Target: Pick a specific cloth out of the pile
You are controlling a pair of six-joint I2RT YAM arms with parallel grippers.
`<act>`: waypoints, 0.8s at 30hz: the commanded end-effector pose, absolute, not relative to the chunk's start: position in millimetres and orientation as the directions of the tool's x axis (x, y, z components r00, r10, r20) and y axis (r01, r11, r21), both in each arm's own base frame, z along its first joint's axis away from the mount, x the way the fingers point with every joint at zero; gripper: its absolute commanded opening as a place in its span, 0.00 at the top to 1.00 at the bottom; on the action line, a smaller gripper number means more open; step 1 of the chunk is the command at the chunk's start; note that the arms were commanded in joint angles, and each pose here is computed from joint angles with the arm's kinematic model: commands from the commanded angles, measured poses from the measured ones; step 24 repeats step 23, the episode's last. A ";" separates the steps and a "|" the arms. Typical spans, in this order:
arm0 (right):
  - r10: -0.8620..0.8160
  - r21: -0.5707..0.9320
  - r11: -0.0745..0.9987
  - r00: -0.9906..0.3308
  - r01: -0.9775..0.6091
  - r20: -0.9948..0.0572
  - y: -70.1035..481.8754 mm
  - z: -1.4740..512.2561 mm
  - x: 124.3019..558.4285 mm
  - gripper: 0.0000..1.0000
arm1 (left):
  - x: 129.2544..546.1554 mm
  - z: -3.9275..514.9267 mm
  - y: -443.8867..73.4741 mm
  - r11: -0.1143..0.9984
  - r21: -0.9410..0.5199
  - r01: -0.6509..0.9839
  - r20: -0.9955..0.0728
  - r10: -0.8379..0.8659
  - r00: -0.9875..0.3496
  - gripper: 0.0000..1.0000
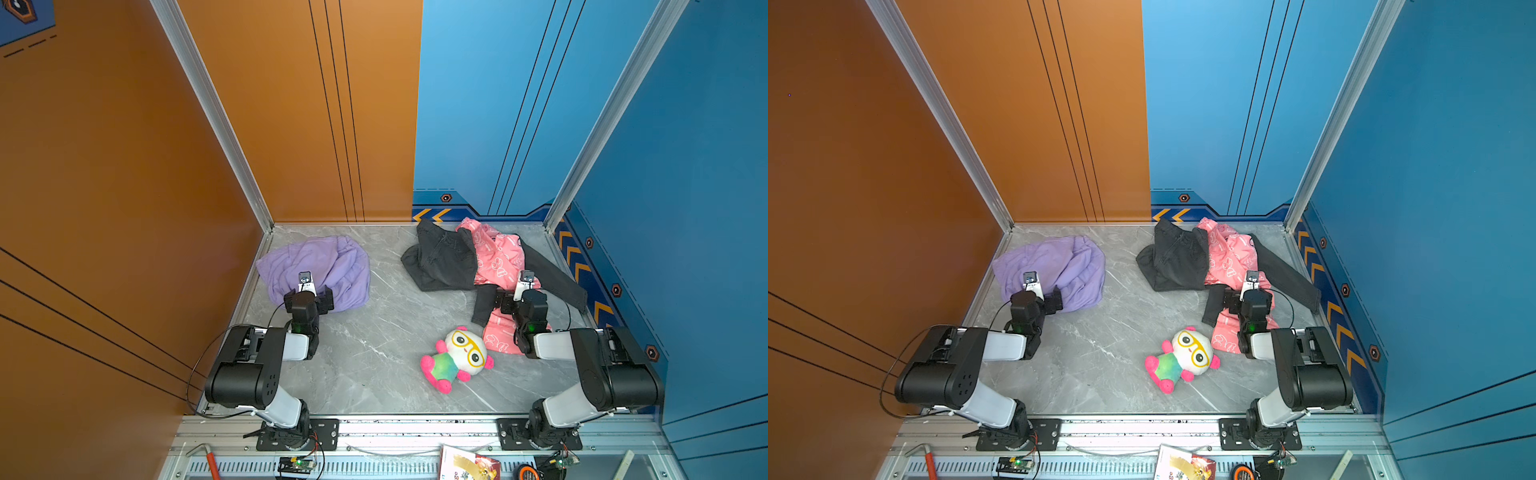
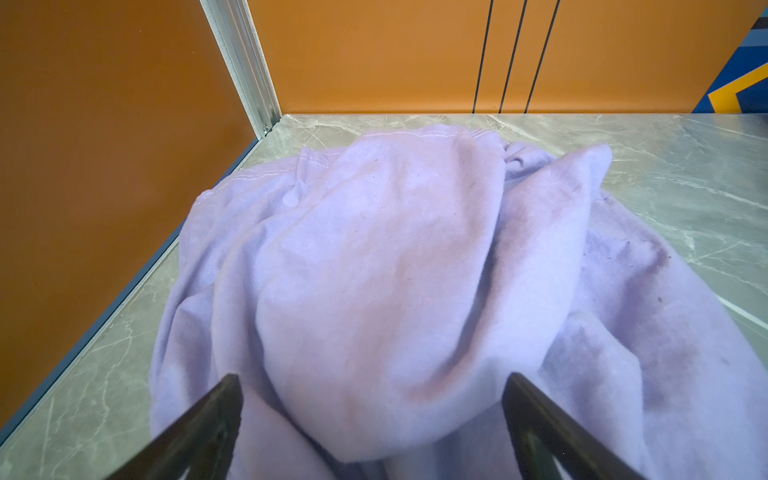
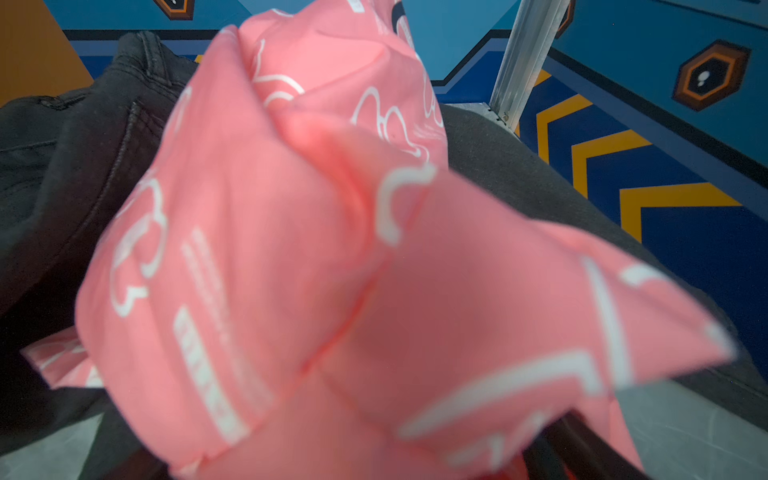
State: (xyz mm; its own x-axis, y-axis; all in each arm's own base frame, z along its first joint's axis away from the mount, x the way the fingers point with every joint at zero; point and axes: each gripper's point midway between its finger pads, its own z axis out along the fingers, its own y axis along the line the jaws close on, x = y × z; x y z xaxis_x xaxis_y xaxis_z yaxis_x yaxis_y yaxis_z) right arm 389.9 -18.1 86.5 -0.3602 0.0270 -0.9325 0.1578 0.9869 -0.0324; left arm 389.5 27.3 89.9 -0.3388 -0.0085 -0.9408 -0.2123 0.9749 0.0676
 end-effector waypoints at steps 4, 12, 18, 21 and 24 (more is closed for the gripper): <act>0.023 -0.034 0.985 -0.317 0.170 -0.948 -15.8 94.5 391.3 0.00 | 390.7 92.5 26.9 0.973 0.080 -0.217 -0.945 0.004 -0.328 0.02; 0.025 -0.030 0.986 -0.321 0.164 -0.947 -15.1 93.9 391.9 0.00 | 390.7 93.0 27.1 0.973 0.080 -0.218 -0.945 0.004 -0.326 0.02; 0.052 0.003 0.989 -0.331 0.145 -0.942 -17.1 92.4 394.5 0.00 | 391.0 93.1 27.1 0.973 0.080 -0.218 -0.945 0.004 -0.326 0.02; 0.050 0.002 0.989 -0.330 0.146 -0.943 -16.9 92.6 394.2 0.00 | 390.9 93.0 27.0 0.973 0.080 -0.218 -0.945 0.004 -0.326 0.02; 0.045 -0.004 0.989 -0.330 0.146 -0.943 -16.2 92.2 393.5 0.00 | 390.7 92.9 26.7 0.973 0.081 -0.218 -0.945 0.006 -0.327 0.02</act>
